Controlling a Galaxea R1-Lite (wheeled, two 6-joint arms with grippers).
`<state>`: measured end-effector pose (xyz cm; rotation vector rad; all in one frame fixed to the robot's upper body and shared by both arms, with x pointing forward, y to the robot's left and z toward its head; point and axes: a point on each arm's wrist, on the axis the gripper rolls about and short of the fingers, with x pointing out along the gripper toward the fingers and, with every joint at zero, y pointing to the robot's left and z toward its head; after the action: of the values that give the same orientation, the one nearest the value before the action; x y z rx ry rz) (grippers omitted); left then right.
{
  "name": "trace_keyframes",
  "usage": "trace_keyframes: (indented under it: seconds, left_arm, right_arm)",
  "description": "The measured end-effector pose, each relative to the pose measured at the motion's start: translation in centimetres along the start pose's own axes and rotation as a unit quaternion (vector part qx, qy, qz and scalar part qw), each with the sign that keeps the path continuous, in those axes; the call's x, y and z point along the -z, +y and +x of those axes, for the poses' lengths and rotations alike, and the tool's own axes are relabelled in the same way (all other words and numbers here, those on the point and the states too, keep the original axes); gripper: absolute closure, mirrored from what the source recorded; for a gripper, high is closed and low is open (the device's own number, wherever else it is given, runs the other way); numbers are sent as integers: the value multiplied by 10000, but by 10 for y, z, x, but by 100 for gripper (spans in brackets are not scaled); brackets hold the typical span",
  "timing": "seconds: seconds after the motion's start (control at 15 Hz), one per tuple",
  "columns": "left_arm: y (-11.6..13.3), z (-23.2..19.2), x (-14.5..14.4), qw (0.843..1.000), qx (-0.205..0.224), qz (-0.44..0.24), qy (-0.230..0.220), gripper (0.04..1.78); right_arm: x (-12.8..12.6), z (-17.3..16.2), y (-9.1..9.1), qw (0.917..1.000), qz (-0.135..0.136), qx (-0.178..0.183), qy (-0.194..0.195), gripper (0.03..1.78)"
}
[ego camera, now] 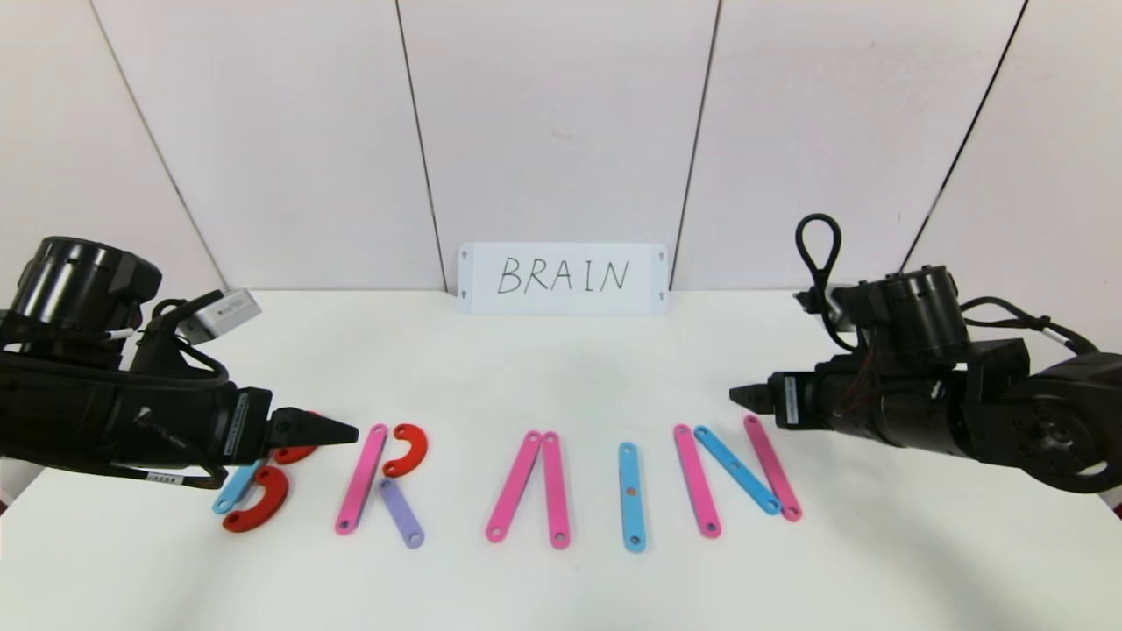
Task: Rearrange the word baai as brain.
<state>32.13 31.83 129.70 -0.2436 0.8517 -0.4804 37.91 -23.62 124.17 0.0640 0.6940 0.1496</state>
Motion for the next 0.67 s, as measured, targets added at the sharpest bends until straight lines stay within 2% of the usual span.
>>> trace_keyframes:
  seconds: [0.13,0.27,0.47,0.67]
  left_arm:
    - [-2,-4,2,10000,-3,51,-44,8]
    - [-7,-12,3,9997,-22,157,-174,8]
    - [-19,-35,11,9981,-67,347,-507,8]
    - [-34,-65,31,9941,-124,576,-915,8]
  right_arm:
    - [-2,-5,1,9995,-128,-200,186,8]
    - [-5,-15,0,9993,-141,-274,201,8]
    - [-9,-45,-2,9994,-133,-318,58,8]
    - [-3,-84,-6,9991,-141,-377,-130,8]
